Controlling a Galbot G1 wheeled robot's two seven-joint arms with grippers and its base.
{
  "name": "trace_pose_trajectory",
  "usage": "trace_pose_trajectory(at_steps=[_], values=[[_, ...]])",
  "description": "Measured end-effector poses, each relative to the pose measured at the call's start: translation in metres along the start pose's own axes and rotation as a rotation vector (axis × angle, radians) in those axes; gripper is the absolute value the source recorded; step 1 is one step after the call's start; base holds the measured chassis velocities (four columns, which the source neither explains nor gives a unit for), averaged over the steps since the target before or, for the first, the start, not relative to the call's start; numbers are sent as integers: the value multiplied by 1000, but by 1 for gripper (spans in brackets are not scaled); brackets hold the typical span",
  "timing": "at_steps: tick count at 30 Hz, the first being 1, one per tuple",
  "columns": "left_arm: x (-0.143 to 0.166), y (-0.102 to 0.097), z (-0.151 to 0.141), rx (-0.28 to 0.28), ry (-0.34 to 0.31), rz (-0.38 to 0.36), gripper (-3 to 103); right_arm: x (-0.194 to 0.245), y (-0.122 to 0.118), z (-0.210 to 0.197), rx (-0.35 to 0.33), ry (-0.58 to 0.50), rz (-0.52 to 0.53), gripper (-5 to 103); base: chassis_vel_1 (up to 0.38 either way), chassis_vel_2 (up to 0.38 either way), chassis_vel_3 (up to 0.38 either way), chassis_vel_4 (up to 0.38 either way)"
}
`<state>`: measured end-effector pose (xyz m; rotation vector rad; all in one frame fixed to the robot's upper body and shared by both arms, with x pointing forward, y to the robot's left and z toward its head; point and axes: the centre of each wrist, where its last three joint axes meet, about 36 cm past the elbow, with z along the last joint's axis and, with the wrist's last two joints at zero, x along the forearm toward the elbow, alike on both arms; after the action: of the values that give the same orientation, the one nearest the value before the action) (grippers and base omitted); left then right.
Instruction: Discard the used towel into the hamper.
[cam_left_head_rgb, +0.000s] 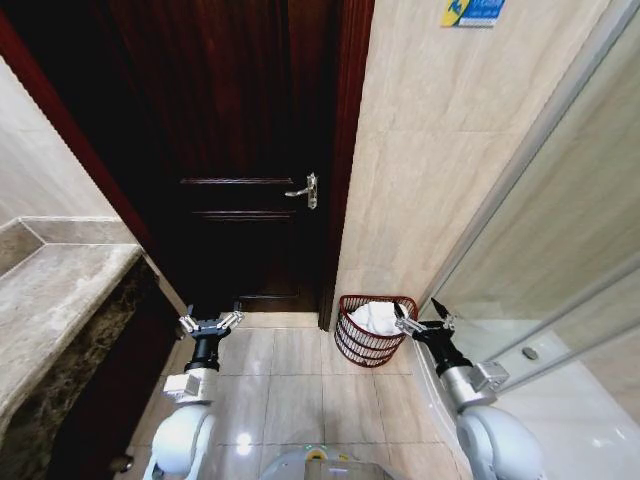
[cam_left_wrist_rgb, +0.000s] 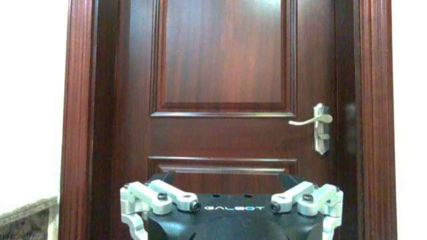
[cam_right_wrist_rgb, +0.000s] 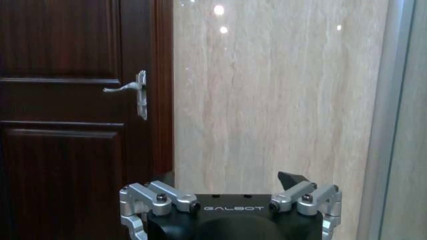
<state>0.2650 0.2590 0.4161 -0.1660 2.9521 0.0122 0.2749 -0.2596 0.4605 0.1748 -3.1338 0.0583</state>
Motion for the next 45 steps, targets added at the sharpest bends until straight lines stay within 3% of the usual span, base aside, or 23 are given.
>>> trace_pose_trajectory(at_steps=[6,33,45], values=[[-1,1,-3,20,7,4,100,-2,4,6,12,-8,-2,100,0,0,0,0],[-6,3,2,21,18,4,100,0,6,-5,17,-7,14,100,0,0,0,0],[-8,4,10,15,-19,-12,100,2,6,-2,13,22,1,100,0,0,0,0]])
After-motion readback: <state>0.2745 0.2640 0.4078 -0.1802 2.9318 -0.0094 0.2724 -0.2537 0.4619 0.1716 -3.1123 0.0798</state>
